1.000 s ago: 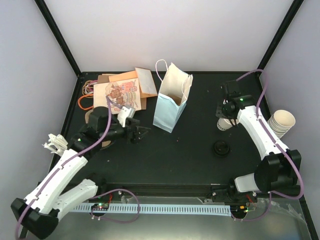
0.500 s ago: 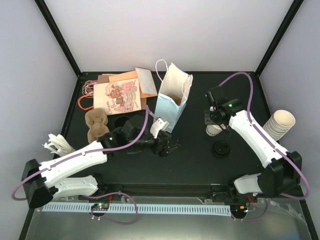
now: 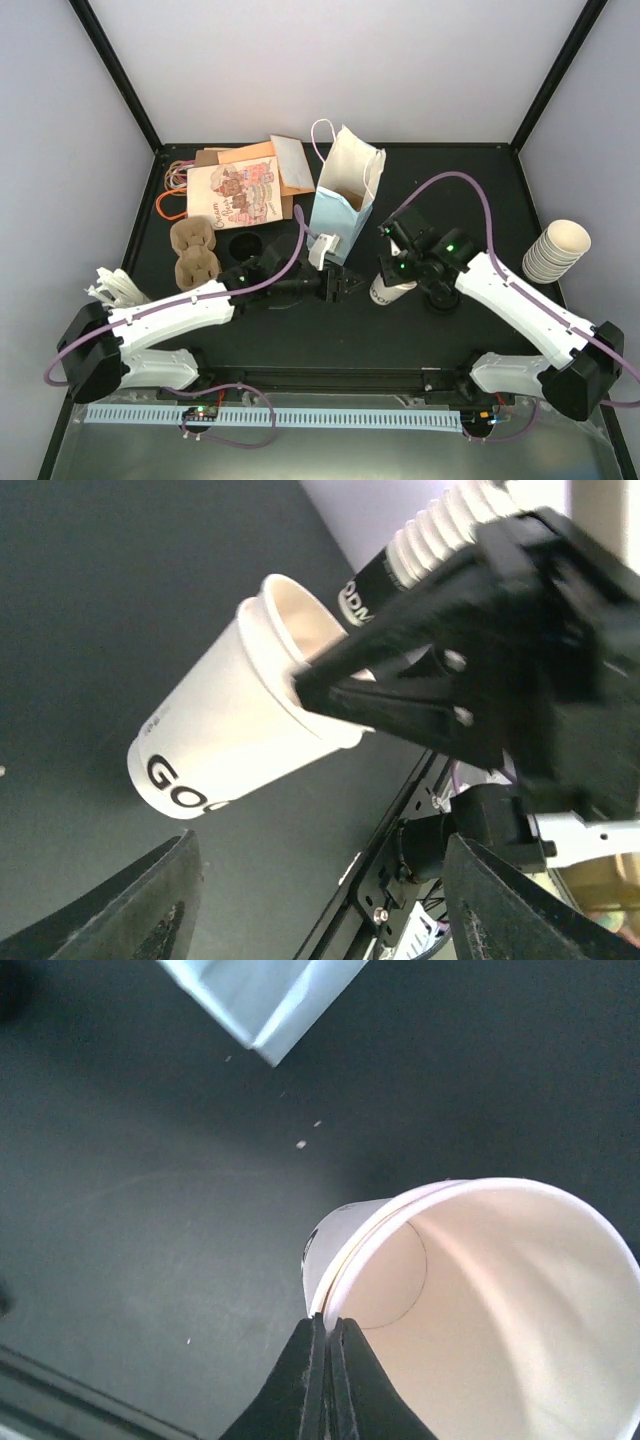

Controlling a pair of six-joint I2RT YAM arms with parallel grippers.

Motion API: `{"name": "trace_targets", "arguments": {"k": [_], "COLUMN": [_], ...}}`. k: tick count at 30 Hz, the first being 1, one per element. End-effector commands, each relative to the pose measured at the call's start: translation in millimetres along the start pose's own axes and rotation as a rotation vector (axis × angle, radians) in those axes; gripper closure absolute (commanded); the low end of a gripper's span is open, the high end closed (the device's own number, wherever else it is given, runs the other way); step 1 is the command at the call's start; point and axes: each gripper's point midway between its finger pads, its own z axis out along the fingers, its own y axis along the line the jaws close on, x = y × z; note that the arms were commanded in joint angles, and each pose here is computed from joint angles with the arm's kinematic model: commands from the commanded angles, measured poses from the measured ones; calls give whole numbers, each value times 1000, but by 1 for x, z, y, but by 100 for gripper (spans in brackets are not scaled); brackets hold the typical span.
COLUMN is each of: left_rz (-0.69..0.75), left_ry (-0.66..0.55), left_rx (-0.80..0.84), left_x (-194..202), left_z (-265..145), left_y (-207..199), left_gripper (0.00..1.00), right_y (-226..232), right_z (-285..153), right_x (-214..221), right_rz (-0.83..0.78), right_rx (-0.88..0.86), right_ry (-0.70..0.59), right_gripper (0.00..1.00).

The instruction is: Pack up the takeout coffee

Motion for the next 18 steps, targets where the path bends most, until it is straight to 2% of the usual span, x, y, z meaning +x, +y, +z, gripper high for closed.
{"name": "trace_targets", "arguments": {"k": [1, 7, 18], "left_rz": [-147, -267, -284], "left_ry": [-48, -57, -62], "left_rx": [-6, -14, 32], "left_x": [-1, 15, 17], "left_z": [8, 13, 13], "left_y": [13, 37, 40], "left_gripper": [35, 42, 42], "right_y": [25, 50, 68], "right_z": [0, -3, 3], "right_x": [13, 21, 33], "right_rz": [-22, -73, -147], "right_rx": [-47, -87, -63], "right_ry": [11, -3, 13], "right_gripper": [99, 99, 99]}}
